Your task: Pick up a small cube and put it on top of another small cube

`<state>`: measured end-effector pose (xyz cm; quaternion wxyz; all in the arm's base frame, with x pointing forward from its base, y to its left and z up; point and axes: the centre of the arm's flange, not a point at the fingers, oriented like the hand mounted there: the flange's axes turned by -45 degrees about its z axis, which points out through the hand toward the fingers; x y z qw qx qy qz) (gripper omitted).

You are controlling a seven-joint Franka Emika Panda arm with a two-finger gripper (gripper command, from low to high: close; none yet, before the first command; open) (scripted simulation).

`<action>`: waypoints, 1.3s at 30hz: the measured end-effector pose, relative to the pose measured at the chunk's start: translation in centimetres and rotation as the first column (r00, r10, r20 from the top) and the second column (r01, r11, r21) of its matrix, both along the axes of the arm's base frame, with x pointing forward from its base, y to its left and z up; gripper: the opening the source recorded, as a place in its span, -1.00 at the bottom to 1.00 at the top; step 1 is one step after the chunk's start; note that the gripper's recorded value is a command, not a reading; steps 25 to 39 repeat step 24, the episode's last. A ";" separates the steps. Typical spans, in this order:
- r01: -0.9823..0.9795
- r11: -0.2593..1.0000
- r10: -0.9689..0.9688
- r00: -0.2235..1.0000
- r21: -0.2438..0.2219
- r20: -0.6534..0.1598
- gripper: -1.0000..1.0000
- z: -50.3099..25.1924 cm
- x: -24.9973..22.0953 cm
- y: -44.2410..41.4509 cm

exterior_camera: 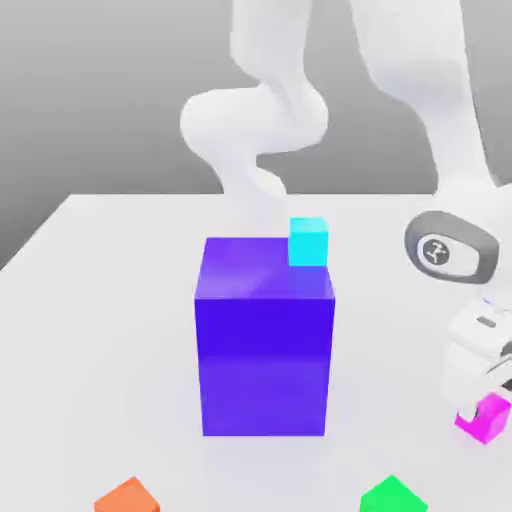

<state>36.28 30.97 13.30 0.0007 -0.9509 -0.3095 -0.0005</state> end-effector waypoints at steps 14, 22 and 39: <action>0.151 0.988 -0.151 0.988 -0.009 0.003 -1.00 8.0 7.8 -6.4; 0.320 0.947 -0.320 0.947 -0.001 -0.001 1.00 5.4 15.3 -15.9; 0.320 0.947 -0.320 0.947 -0.001 -0.001 1.00 5.4 15.3 -15.9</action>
